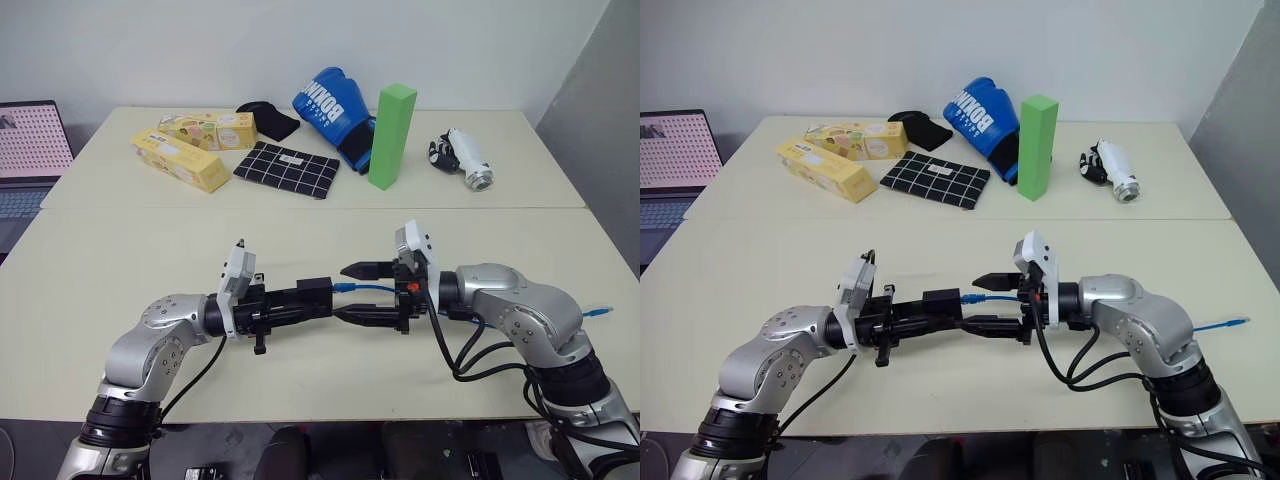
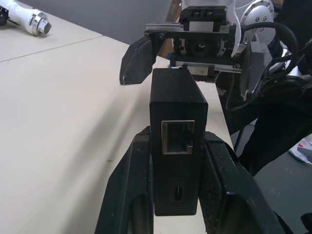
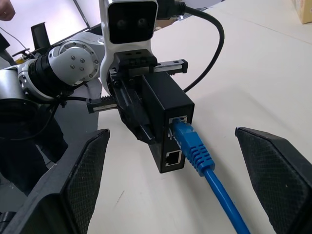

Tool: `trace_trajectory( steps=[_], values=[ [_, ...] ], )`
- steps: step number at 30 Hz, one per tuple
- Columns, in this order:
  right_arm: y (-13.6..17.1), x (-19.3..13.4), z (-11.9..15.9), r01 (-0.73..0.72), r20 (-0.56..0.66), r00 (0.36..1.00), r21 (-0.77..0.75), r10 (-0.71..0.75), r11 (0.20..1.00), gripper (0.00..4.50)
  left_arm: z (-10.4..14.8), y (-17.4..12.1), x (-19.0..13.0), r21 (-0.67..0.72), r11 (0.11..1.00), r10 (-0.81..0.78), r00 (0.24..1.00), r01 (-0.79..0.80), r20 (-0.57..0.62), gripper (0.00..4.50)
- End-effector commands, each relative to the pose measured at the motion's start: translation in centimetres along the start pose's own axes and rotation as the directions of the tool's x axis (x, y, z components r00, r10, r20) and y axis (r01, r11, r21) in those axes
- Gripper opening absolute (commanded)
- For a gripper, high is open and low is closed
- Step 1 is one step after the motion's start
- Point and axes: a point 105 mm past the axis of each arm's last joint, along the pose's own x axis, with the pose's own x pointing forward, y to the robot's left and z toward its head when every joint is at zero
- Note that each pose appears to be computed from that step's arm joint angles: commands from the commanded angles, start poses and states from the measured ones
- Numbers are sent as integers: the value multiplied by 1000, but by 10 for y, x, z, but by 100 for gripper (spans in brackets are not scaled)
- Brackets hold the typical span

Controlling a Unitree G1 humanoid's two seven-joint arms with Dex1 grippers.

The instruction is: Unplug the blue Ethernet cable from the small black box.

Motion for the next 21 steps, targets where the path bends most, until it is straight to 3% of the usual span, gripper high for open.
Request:
trace_trajectory(
  steps=[1, 4, 7, 21],
  values=[
    [1, 1, 9, -13, 7, 1000, -35, 13, 999, 437, 10, -7, 1, 45, 999, -23, 1000, 23, 5, 80],
    [1, 2, 9, -16, 6, 1000, -35, 16, 999, 437, 10, -8, 1, 48, 999, -26, 1000, 26, 0, 80],
    [1, 2, 8, -23, -2, 1000, -35, 23, 999, 384, 10, -9, 1, 51, 998, -28, 1000, 28, -5, 80],
    [2, -5, 7, -67, -29, 997, -44, 66, 997, 46, 9, -13, -1, 58, 997, -44, 999, 46, -31, 80]
  ],
)
